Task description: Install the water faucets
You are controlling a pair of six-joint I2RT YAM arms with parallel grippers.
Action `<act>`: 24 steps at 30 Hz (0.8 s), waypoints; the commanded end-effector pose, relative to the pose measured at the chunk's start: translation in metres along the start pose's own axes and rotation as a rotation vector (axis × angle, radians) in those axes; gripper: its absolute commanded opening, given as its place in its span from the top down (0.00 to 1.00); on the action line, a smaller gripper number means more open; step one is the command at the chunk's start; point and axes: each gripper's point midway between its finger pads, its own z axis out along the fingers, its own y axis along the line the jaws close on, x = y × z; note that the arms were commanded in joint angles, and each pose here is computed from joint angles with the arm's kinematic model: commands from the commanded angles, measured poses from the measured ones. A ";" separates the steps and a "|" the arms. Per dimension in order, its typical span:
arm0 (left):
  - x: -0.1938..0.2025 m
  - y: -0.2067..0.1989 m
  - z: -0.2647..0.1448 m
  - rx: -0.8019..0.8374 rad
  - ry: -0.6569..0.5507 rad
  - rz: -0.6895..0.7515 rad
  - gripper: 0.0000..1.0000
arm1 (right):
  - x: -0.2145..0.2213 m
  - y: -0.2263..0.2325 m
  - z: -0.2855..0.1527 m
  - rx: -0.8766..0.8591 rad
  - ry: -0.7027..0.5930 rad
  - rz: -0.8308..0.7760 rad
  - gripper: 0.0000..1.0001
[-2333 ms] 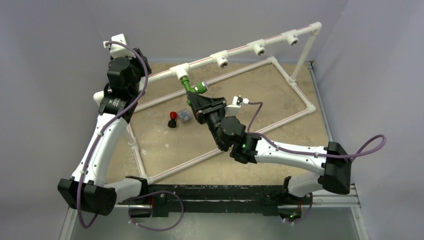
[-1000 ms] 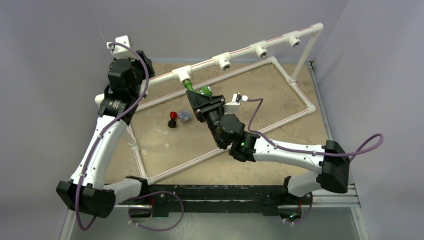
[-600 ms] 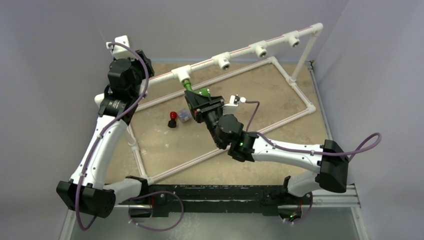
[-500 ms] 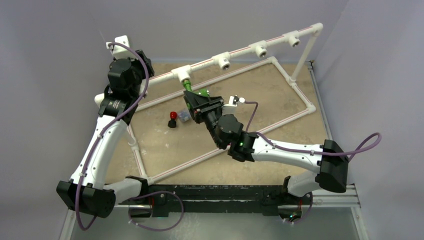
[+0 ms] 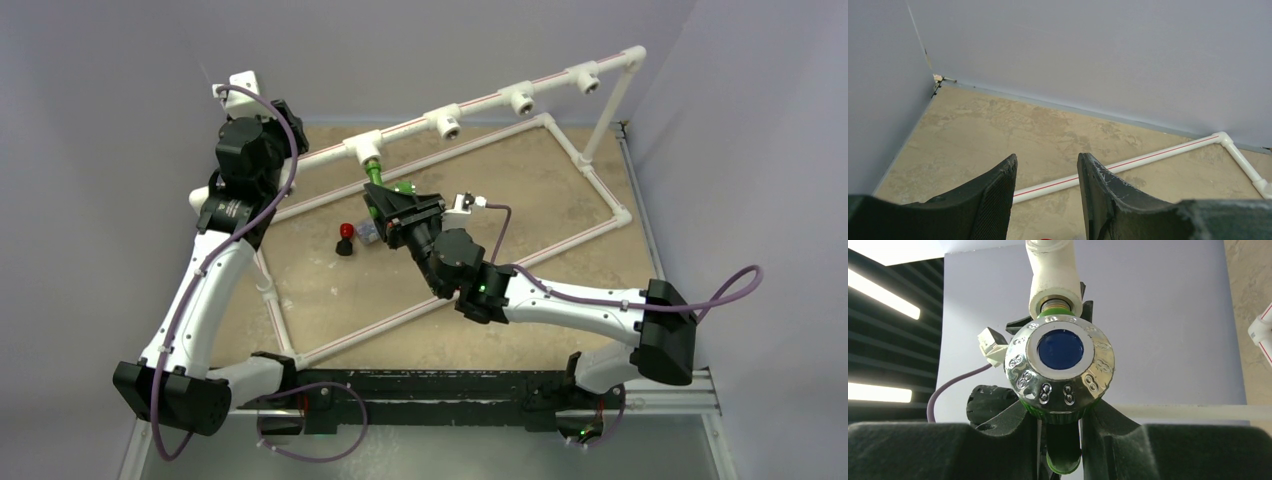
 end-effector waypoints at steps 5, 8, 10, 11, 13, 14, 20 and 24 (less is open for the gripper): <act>0.077 0.000 -0.016 0.031 0.268 0.057 0.53 | -0.026 0.021 0.009 -0.021 -0.072 -0.084 1.00; 0.078 0.000 -0.016 0.030 0.271 0.057 0.53 | -0.035 0.022 0.009 -0.031 -0.085 -0.126 1.00; 0.078 -0.001 -0.015 0.030 0.272 0.056 0.53 | -0.039 0.023 0.009 -0.034 -0.092 -0.138 1.00; 0.078 0.000 -0.015 0.030 0.272 0.057 0.53 | -0.040 0.023 0.009 -0.034 -0.095 -0.140 1.00; 0.078 -0.001 -0.014 0.029 0.272 0.056 0.53 | -0.039 0.024 0.010 -0.037 -0.088 -0.138 1.00; 0.078 -0.001 -0.014 0.029 0.272 0.056 0.53 | -0.038 0.024 0.010 -0.038 -0.086 -0.137 1.00; 0.078 0.000 -0.015 0.026 0.272 0.058 0.53 | -0.030 0.020 0.015 -0.042 -0.062 -0.127 1.00; 0.078 0.000 -0.015 0.025 0.271 0.058 0.53 | -0.025 0.022 0.020 -0.052 -0.058 -0.124 1.00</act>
